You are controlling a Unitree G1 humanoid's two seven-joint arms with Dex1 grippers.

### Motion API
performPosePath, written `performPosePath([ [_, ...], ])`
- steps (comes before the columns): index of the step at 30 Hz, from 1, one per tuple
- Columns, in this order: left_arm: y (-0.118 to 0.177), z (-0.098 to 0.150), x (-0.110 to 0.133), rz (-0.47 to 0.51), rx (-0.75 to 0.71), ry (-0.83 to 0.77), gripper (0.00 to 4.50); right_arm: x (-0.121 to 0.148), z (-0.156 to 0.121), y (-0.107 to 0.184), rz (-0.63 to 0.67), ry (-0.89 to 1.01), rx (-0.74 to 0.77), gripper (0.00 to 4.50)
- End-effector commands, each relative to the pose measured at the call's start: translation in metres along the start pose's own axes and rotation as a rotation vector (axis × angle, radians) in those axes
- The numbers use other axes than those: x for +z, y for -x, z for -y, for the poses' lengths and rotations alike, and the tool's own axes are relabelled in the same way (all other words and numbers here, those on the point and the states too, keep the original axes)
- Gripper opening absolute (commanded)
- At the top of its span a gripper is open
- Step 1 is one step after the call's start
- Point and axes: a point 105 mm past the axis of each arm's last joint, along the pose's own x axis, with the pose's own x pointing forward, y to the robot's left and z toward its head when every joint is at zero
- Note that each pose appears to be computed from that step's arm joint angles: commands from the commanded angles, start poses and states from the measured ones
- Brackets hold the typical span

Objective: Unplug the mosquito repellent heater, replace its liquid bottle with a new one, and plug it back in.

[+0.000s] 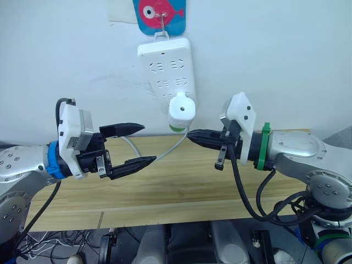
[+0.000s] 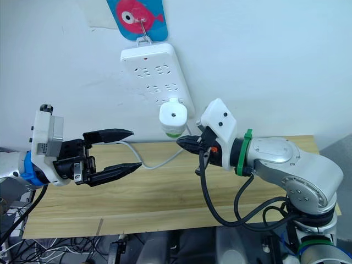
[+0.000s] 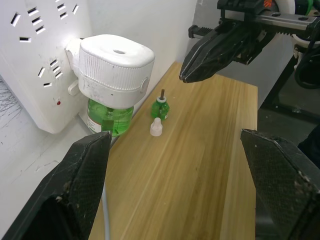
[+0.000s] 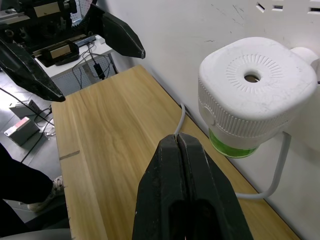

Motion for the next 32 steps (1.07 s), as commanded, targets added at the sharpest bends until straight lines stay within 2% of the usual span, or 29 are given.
performPosePath([
  [1, 0.005, 0.001, 0.005, 0.021, 0.035, -0.039, 4.34, 0.002, 0.000, 0.004, 0.031, 0.036, -0.005, 0.02],
  [8, 0.026, 0.003, -0.016, 0.016, 0.185, 0.048, 4.34, -0.026, -0.015, 0.035, 0.004, -0.035, 0.065, 0.02],
  [12, 0.038, 0.011, -0.055, -0.085, 0.328, 0.131, 4.34, -0.056, -0.020, 0.049, -0.075, -0.099, 0.064, 0.02],
  [19, 0.063, 0.023, -0.099, -0.187, 0.534, 0.188, 4.34, -0.096, -0.029, 0.056, -0.132, -0.174, 0.063, 0.02],
  [25, 0.085, 0.038, -0.121, -0.268, 0.677, 0.189, 4.34, -0.115, -0.030, 0.063, -0.174, -0.181, 0.074, 0.02],
  [28, 0.092, 0.044, -0.134, -0.354, 0.735, 0.166, 4.34, -0.118, -0.029, 0.064, -0.180, -0.178, 0.084, 0.02],
  [32, 0.091, 0.047, -0.138, -0.353, 0.741, 0.161, 4.34, -0.121, -0.027, 0.064, -0.186, -0.174, 0.091, 0.02],
])
